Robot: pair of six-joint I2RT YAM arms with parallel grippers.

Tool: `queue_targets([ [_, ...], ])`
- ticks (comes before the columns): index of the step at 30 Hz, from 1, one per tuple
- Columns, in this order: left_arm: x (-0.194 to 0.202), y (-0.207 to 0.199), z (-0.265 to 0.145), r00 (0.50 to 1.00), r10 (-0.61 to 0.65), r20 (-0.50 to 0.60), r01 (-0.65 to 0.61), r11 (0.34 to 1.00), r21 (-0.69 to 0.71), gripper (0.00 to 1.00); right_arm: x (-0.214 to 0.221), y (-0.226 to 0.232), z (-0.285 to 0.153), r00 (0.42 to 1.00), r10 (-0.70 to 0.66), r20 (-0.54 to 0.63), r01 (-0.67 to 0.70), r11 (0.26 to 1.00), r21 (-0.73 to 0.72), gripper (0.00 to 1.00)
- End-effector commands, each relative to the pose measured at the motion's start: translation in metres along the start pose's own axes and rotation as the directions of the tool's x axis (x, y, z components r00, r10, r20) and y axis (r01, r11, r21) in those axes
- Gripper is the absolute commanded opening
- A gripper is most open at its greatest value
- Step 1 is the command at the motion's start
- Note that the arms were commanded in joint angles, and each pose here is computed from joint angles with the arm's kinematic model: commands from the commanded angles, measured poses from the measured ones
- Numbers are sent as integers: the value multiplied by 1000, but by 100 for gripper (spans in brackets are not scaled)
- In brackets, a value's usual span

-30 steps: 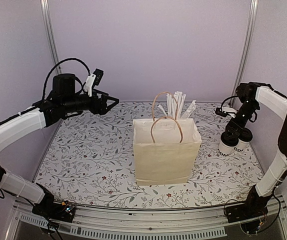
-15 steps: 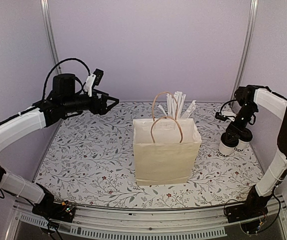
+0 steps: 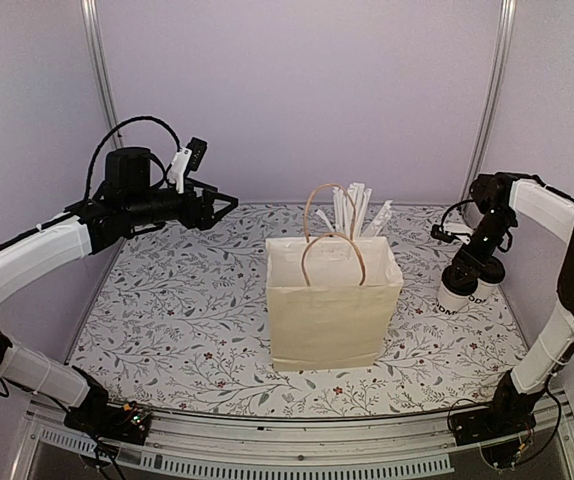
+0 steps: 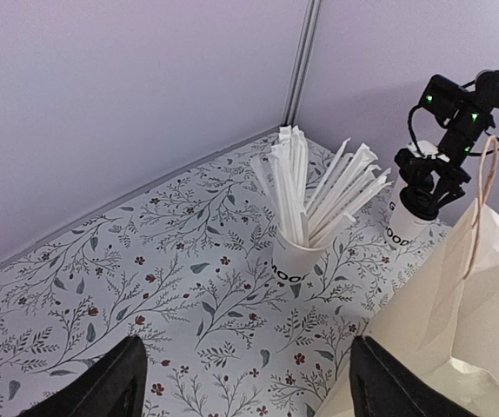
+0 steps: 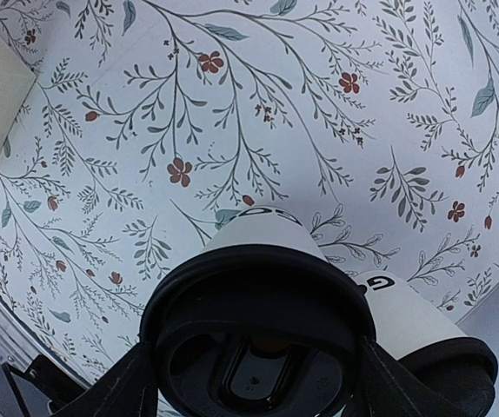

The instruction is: Pack the takeout coffee

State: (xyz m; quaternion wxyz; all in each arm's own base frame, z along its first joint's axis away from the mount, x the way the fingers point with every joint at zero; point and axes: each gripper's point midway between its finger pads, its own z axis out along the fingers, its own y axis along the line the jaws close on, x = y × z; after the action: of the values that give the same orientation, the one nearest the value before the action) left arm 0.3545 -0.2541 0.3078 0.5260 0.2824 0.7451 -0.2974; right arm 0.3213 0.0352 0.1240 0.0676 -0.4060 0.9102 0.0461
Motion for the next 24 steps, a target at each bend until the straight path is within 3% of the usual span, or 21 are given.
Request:
queue_targets([
  [1,-1,3,1,1000,3,8,-3,1000,4,82,19,3,13,996,7,-85,-7,1000,5,74],
  [12,0,3,2,1000,-2,6,2,1000,9,82,24,8,12,995,2,-95,-2,1000,0,80],
  [20,0,3,3,1000,-3,4,3,1000,12,82,21,10,6,997,9,-81,-9,1000,2,64],
  [24,1,3,3,1000,-4,3,4,1000,14,82,1,19,-26,1000,-8,26,9,1000,-5,58],
])
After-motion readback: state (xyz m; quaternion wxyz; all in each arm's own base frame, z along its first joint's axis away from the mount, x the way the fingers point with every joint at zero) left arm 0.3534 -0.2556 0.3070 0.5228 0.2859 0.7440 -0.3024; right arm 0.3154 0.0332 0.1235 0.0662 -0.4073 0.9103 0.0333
